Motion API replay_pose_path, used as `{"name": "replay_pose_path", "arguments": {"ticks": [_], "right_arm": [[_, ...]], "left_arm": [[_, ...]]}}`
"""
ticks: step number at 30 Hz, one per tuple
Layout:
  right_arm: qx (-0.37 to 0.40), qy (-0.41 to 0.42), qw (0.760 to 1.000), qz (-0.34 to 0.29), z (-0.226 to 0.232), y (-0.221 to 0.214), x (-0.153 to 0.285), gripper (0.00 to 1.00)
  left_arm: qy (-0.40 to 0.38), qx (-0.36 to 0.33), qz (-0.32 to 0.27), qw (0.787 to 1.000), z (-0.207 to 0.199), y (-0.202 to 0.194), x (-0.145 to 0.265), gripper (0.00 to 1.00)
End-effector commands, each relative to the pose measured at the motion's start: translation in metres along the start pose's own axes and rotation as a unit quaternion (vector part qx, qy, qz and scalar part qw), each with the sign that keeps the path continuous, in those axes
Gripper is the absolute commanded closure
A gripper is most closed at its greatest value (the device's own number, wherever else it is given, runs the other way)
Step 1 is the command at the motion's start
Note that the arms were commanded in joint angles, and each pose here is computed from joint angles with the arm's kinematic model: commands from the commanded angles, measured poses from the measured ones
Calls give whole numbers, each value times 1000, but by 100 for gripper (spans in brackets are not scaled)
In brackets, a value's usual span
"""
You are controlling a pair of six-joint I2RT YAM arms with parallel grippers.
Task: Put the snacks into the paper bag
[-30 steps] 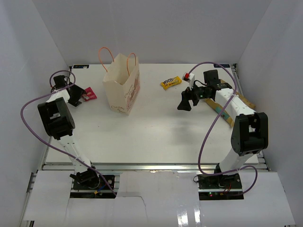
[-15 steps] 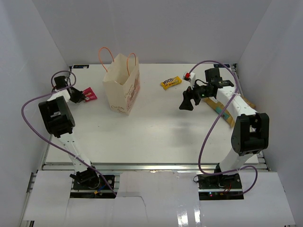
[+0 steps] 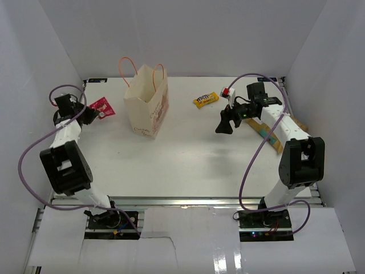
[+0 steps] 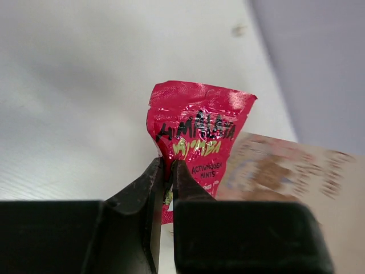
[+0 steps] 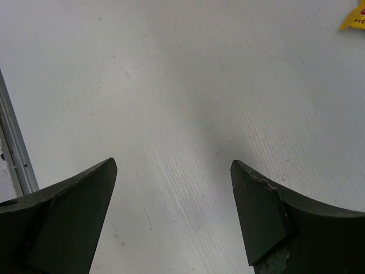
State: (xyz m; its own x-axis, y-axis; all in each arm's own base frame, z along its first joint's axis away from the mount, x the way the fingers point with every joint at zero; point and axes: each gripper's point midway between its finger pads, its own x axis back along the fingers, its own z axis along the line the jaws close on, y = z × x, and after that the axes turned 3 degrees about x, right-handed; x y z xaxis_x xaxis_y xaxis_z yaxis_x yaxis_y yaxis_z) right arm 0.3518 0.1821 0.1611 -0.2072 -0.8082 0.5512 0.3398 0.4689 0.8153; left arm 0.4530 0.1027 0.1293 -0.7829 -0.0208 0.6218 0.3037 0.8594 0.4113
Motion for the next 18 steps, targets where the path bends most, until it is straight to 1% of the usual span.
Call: {"name": "replay_pose_path", "arguments": {"ticks": [1, 2, 3, 6, 7, 10, 11, 13, 14, 15, 16, 17, 18], "right_arm": [[22, 8, 999, -24, 9, 13, 9, 14], [21, 10, 999, -25, 9, 13, 9, 14], [22, 11, 999, -26, 9, 14, 9, 14], [24, 13, 999, -29, 8, 16, 8, 14], [24, 14, 999, -29, 8, 16, 8, 14], [25, 15, 999, -30, 6, 16, 6, 14], [24, 17, 999, -29, 5, 15, 5, 14], [25, 17, 999, -31, 4, 18, 5, 14], [26, 18, 999, -32, 4, 18, 5, 14], [27, 17, 999, -33, 3, 20, 6, 14], [28, 16, 999, -33, 3, 20, 5, 14], [27, 16, 999, -33, 2, 20, 5, 14], [27, 16, 999, -33, 2, 21, 6, 14]], "left_arm": [[-133, -14, -93, 987, -81, 38, 81, 100], [-170, -21, -100, 980, -99, 39, 98, 100], [-203, -30, -119, 971, -118, 43, 125, 100], [-266, -50, -128, 954, -152, 39, 166, 100], [-292, -64, -136, 945, -169, 40, 187, 100], [-337, -97, -132, 927, -200, 30, 217, 100], [-359, -114, -132, 917, -217, 26, 231, 100], [-379, -135, -127, 906, -235, 16, 240, 100], [-394, -161, -120, 897, -253, 3, 246, 100], [-388, -169, -128, 897, -260, 1, 245, 100], [-387, -194, -112, 894, -273, -17, 240, 100], [-372, -196, -123, 899, -277, -17, 233, 100], [-361, -200, -116, 903, -278, -23, 226, 100]]}}
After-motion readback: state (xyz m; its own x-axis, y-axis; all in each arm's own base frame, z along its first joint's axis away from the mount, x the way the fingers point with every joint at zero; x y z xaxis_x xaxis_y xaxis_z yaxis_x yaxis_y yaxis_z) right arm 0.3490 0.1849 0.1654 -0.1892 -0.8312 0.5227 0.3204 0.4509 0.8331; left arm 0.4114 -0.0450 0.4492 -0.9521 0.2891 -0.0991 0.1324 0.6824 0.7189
